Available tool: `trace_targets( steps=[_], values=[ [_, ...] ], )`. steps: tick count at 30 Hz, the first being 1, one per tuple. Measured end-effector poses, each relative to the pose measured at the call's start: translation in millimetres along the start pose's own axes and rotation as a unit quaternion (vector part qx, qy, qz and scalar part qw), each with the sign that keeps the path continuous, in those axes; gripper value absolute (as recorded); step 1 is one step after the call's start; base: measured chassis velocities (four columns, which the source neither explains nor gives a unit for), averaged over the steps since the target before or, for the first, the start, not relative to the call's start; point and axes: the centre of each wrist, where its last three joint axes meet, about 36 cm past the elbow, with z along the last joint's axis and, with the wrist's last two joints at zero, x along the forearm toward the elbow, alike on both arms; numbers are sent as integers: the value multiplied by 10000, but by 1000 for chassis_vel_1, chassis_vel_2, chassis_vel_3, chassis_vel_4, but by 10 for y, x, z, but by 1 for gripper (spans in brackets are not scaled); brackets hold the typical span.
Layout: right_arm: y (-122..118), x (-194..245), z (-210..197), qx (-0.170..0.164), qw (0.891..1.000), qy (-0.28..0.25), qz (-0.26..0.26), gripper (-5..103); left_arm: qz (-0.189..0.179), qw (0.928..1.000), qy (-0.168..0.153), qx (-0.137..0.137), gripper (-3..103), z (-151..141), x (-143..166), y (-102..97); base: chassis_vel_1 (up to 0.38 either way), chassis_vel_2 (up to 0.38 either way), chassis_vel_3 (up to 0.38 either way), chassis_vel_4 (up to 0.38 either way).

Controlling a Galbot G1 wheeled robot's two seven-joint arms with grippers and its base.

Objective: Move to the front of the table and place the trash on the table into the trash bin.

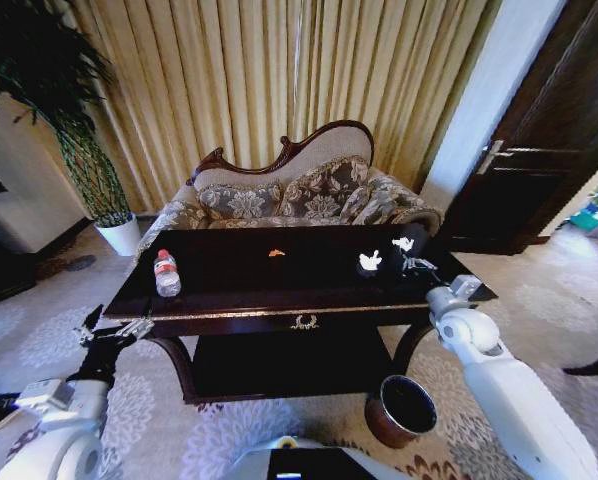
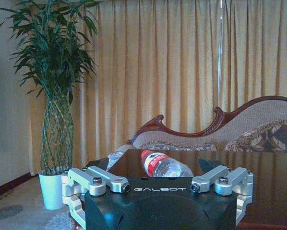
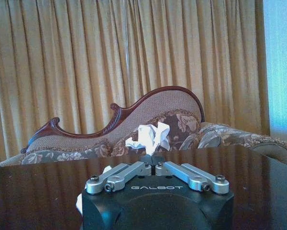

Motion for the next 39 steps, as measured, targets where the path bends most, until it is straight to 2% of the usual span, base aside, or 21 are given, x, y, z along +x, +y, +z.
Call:
trace_targets(
  steps=[28, 39],
  values=[
    [-19, 19, 46, 7, 10000, 80, 50, 0, 2, 10000, 3, 6, 100, 8, 2, 5, 116, -117, -113, 114],
    [-43, 49, 275, 12, 9994, 303, 175, 0, 10, 10000, -21, 17, 100, -1, 10, -8, 127, -131, -123, 137]
  ],
)
